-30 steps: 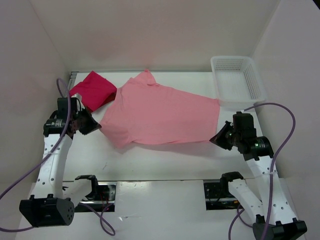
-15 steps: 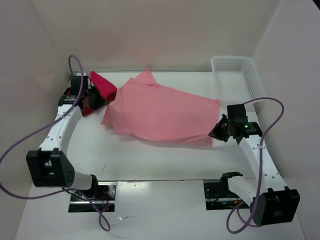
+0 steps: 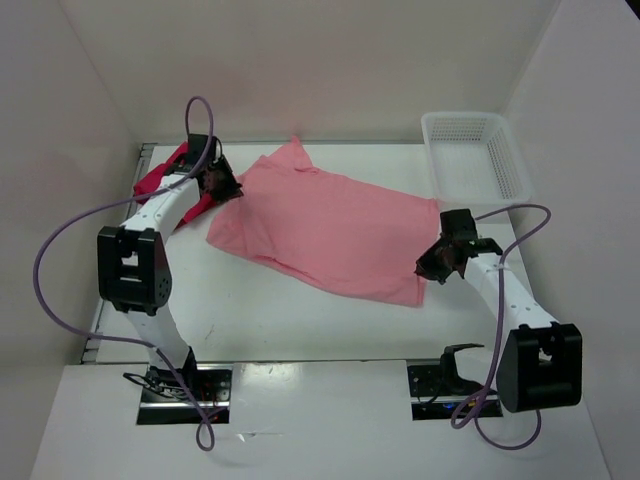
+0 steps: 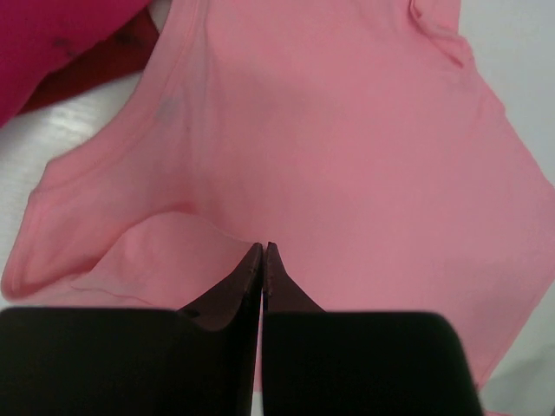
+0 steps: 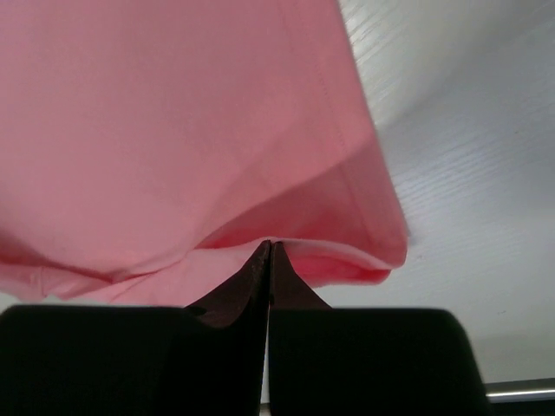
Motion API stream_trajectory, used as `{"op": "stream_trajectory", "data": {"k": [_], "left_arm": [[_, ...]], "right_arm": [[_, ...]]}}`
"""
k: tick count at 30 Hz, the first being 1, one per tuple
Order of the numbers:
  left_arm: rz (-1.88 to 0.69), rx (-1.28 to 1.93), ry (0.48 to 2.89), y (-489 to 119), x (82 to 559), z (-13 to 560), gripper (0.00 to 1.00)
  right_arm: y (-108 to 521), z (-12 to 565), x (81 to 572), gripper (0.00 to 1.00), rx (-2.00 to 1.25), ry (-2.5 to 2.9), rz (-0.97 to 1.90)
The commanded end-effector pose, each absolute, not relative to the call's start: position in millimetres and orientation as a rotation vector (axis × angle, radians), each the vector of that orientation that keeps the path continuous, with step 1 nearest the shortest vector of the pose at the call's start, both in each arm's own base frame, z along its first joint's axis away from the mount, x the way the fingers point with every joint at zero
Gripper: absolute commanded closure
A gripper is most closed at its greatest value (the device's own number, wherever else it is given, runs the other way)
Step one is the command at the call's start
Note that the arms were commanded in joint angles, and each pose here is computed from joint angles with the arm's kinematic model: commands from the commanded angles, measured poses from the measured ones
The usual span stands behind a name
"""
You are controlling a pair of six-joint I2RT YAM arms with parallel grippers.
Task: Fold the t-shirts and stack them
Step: Fold the flattened tshirt in 1/3 of the way
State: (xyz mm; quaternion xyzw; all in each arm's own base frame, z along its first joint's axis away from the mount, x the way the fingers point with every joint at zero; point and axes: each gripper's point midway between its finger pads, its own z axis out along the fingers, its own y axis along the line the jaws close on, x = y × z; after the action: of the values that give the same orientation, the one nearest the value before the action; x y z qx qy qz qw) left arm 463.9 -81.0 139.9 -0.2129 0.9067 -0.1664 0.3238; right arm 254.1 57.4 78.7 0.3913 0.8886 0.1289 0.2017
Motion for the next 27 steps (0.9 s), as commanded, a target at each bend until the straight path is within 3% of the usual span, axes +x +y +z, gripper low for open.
{"op": "stream_trajectory", "data": {"k": [1, 19, 21, 24, 25, 27], "left_arm": [[-0.438, -0.526, 2.267, -84.6, 502.0, 168.0, 1.0], [-0.374, -0.449, 2.325, -105.7, 549.2, 119.0, 1.0], [-0.385, -0.444, 2.325, -107.6, 551.5, 115.5, 0.92], [-0.384, -0.441, 2.291, -106.0, 551.8, 125.8, 0.89], [-0.384, -0.441, 2.291, -106.0, 551.8, 125.8, 0.79], [-0.396, -0.406, 2.265, -106.7, 548.5, 146.4, 0.57]], "right_arm": [[35.4, 75.3, 273.9, 1.0, 1.161, 2.372, 0.255], [-11.3, 43.1, 309.2, 0.99, 1.306, 2.263, 0.102], [-14.1, 40.5, 308.4, 0.94, 1.319, 2.264, 0.094], [-14.7, 52.1, 316.6, 0.89, 1.303, 2.225, 0.119], [-12.2, 56.8, 320.7, 0.87, 1.28, 2.23, 0.142], [-9.0, 76.2, 324.9, 0.72, 1.245, 2.218, 0.181]]}}
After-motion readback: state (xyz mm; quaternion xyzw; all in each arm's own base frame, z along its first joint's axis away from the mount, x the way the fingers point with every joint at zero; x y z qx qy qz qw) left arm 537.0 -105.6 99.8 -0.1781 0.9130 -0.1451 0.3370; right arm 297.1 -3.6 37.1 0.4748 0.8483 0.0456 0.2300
